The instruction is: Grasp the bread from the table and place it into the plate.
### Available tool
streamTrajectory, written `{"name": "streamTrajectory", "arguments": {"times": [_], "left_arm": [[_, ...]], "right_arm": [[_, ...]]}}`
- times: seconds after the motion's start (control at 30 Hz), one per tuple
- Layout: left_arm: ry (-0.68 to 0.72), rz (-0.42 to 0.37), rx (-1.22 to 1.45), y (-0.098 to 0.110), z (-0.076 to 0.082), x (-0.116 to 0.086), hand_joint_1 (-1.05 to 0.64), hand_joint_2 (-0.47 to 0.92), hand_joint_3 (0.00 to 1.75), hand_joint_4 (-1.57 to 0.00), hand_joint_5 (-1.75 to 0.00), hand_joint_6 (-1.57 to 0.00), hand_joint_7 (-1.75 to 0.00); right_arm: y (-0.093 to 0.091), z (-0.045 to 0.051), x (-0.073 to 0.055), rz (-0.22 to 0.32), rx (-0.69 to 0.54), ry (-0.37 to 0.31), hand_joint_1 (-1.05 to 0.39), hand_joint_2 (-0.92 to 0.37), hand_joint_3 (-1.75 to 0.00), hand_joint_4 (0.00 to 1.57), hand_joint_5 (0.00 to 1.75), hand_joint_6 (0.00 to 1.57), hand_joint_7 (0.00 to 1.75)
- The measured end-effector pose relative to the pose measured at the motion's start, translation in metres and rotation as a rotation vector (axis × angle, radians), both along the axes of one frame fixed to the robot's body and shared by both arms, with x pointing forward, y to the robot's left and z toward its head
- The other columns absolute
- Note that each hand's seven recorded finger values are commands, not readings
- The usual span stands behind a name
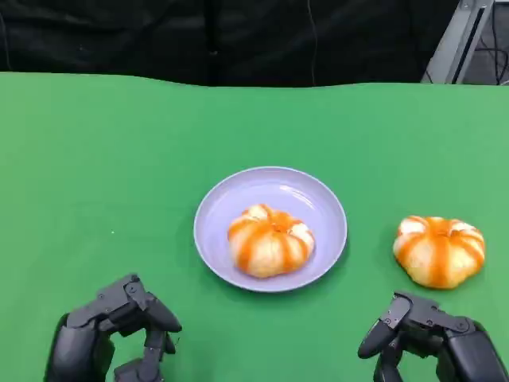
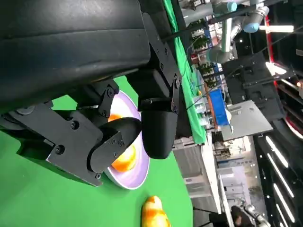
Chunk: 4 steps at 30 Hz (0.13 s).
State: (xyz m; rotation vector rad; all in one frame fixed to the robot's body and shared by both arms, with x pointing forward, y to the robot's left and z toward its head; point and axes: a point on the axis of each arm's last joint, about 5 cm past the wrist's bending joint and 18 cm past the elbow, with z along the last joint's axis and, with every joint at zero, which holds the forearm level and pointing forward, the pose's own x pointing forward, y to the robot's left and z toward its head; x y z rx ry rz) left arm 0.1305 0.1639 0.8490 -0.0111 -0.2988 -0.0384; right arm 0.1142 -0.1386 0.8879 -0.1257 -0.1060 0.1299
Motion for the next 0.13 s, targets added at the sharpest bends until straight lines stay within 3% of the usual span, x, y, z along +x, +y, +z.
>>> {"name": "streamTrajectory", "arguments": {"times": [0.13], "left_arm": [[0.0,-0.001,0.002,0.0006,0.0,0.0,-0.1,0.53,1.13,-0.8,-1.67,-0.8,-1.45]], "right_arm": [[0.0006,-0.0004,0.0008,0.002,-0.004,-0.004,0.0,-0.25,-1.52,0.73,1.65,0.78,1.42]]}}
